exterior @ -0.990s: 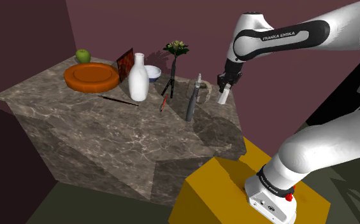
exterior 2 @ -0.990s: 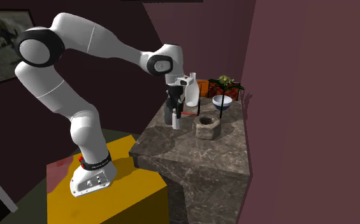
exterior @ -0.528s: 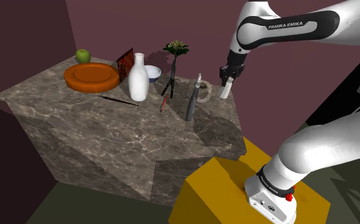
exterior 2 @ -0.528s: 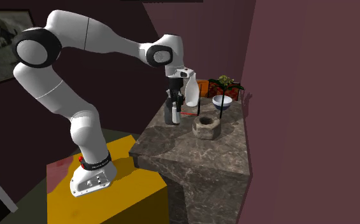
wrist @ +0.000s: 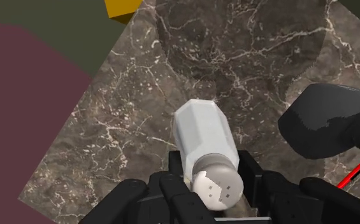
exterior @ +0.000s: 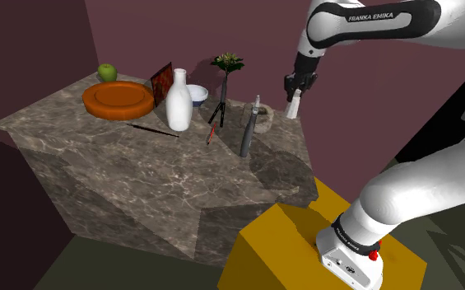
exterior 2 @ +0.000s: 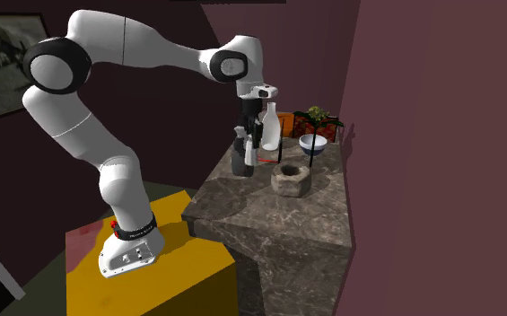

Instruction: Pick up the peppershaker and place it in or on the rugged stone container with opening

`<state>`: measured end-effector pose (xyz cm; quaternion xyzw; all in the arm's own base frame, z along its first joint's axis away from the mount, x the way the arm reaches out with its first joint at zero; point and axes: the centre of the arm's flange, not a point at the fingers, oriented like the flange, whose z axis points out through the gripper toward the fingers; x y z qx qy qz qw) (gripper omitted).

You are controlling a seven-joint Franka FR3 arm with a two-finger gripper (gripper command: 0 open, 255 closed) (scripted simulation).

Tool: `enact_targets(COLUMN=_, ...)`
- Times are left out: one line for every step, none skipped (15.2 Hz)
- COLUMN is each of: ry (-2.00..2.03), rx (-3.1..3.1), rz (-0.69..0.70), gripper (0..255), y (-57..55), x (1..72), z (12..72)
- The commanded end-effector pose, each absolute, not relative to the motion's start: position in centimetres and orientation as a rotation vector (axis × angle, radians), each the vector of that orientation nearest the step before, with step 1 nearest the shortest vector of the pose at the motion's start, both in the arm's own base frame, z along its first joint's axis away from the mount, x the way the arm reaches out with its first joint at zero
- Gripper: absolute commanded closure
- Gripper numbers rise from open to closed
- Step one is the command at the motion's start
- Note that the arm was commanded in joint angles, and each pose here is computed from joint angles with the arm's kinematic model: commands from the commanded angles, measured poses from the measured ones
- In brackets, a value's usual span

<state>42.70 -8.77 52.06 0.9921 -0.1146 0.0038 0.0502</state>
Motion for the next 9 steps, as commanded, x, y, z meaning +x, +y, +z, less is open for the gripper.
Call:
enact_targets(ry=-0.349, rx=3.021, rz=0.011, gripper=255, y=-9.3, x=45.0, z=52.6)
enact_targets(ry=-0.349, rx=3.021, rz=0.011, gripper=255, y=-9.6, x=46.2, z=52.7)
enact_targets(ry=-0.349, rx=3.021, rz=0.011, gripper=255, y=-9.9, x=47.5, z=52.9)
enact_targets(ry=-0.349, rx=3.021, rz=0.011, gripper=255, y=-10.1, x=48.8, z=53.1)
enact_targets(ry=-0.349, rx=3.021, rz=0.011, gripper=255, y=-10.4, x=50.1, z=53.2)
enact_targets(ry=-0.349, rx=3.021, rz=0.011, gripper=255, y=-10.7, x=51.4, z=53.4)
enact_targets(ry=-0.349, rx=3.021, rz=0.011, gripper=255, y=-11.0, x=52.6, z=53.6)
enact_targets(ry=-0.349, rx=3.021, rz=0.011, gripper=255, y=-11.2, x=53.9, z=53.7)
enact_targets(ry=-0.349, rx=3.021, rz=0.011, gripper=255, y=-11.5, x=55.2, z=53.9)
